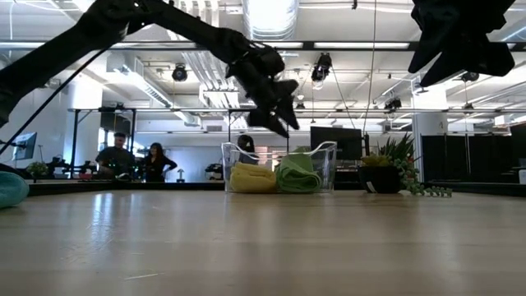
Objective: Fold microfiber towels
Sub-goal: Put the green microfiber towel into the transparent bin
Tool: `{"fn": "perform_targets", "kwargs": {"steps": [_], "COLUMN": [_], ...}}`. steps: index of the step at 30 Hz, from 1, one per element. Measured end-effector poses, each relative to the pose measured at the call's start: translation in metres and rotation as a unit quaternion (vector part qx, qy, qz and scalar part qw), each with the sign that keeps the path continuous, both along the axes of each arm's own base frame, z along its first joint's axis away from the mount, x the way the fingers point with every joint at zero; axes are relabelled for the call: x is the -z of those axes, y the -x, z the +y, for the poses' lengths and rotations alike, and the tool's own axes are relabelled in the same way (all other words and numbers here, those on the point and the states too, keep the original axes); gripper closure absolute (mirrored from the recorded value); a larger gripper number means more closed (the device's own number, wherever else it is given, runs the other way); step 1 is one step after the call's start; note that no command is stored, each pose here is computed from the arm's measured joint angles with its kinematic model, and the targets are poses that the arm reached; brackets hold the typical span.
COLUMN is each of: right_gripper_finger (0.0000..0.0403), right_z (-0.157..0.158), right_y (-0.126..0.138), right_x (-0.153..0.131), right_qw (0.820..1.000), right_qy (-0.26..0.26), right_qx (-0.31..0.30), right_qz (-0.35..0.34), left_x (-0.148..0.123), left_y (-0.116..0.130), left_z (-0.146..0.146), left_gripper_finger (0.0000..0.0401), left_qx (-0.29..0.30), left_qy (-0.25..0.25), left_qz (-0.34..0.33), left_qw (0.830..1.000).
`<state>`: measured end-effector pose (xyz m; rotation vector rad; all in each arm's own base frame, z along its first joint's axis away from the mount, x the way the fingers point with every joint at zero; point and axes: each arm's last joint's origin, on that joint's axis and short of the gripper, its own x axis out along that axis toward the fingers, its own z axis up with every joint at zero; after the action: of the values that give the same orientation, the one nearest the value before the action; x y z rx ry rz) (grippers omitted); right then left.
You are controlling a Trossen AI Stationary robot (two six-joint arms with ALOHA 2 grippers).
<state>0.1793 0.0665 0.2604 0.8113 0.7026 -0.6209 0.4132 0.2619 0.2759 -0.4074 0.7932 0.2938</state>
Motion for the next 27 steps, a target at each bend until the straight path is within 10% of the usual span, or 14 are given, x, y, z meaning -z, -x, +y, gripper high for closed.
{"fn": "perform_targets", "kwargs": {"steps": [6, 11, 27], "right_gripper_finger": [0.0266, 0.0266, 0.0266], "right_z": [-0.001, -0.001, -0.001], "right_y": [0.000, 0.000, -0.001], "right_x": [0.000, 0.000, 0.000], "right_qw": [1.000, 1.000, 1.000], "right_qy": [0.008, 0.006, -0.003], "right_qx": [0.000, 0.002, 0.005], "right_qz": [0.000, -0.001, -0.001], "left_x": [-0.001, 0.007, 0.046], "left_y": [-0.017, -0.030, -0.026], "left_z": [-0.031, -0.033, -0.025], "left_gripper_finger": [0.0208, 0.0216, 0.0184], "left_qx": [0.204, 0.198, 0.132], "left_qy": [-0.135, -0.223, -0.139], "left_qz": [0.004, 0.029, 0.112], "left_qw": [0.970, 0.954, 0.975]}}
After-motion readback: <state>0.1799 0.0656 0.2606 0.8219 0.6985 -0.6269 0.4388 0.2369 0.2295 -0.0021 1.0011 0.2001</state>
